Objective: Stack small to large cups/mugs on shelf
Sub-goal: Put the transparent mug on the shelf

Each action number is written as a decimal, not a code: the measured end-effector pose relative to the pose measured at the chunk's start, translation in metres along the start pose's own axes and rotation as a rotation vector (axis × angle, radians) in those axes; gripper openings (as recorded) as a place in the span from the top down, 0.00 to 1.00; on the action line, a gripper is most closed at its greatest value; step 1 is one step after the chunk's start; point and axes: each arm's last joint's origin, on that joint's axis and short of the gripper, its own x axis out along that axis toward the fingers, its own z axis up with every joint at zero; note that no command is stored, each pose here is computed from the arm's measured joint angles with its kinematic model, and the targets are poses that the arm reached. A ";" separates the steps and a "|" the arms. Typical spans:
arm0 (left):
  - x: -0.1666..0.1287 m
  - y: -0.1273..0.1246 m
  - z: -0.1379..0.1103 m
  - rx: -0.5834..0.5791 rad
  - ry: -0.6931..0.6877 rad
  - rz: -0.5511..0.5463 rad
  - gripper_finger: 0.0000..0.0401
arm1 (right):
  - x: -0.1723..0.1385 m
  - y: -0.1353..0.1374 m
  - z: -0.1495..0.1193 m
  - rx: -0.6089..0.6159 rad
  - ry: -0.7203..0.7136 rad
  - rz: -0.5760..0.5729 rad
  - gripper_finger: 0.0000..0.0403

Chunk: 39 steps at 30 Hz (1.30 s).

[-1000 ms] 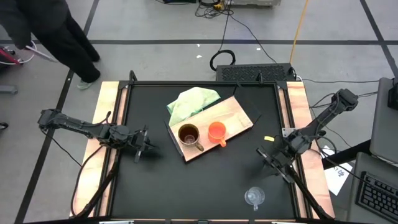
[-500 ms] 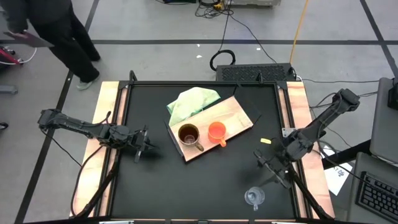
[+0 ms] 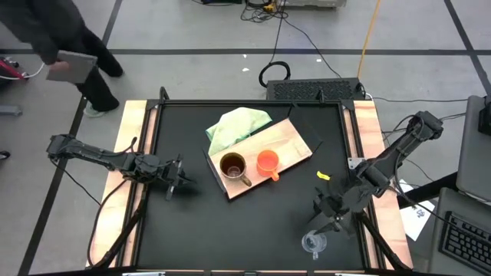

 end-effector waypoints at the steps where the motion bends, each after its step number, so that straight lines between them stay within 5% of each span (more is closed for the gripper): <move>1: 0.000 0.000 0.000 0.000 0.000 0.000 0.99 | 0.001 0.001 0.000 0.018 0.028 -0.007 0.53; 17: 0.000 0.000 0.000 0.004 -0.001 0.000 0.99 | 0.022 -0.003 -0.026 0.363 0.386 -0.212 0.53; 39: 0.000 0.000 0.000 0.004 0.000 0.000 0.99 | 0.051 -0.004 -0.042 0.485 0.541 -0.223 0.53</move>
